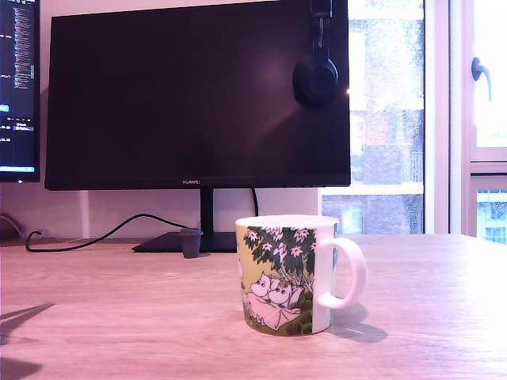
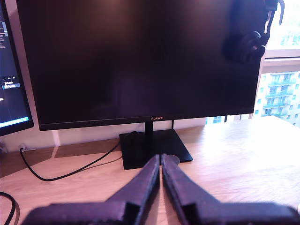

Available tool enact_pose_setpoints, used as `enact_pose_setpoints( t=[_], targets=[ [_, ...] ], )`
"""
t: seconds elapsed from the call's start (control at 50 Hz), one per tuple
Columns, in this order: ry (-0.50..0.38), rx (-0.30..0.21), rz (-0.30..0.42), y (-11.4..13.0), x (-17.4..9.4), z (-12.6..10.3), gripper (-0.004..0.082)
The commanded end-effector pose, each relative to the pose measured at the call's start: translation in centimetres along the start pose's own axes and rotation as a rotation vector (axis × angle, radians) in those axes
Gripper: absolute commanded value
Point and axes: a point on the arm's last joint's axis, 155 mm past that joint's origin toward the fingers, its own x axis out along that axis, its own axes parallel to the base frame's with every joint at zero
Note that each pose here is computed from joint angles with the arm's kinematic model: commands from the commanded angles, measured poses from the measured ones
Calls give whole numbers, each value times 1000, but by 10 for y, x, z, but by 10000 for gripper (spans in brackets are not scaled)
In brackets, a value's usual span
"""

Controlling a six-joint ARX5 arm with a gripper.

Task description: Pick up the coffee capsules from the table one by one and drop them inside the nearest coffee cup

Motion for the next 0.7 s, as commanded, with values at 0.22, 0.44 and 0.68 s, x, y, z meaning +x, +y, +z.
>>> enact_pose_setpoints(
  t=[0.22, 0.44, 0.68],
  targets=[
    [8, 5, 18, 4, 1, -6, -11],
    [6, 5, 17, 4, 1, -6, -11],
    [1, -5, 17, 4, 1, -4, 60]
  ],
)
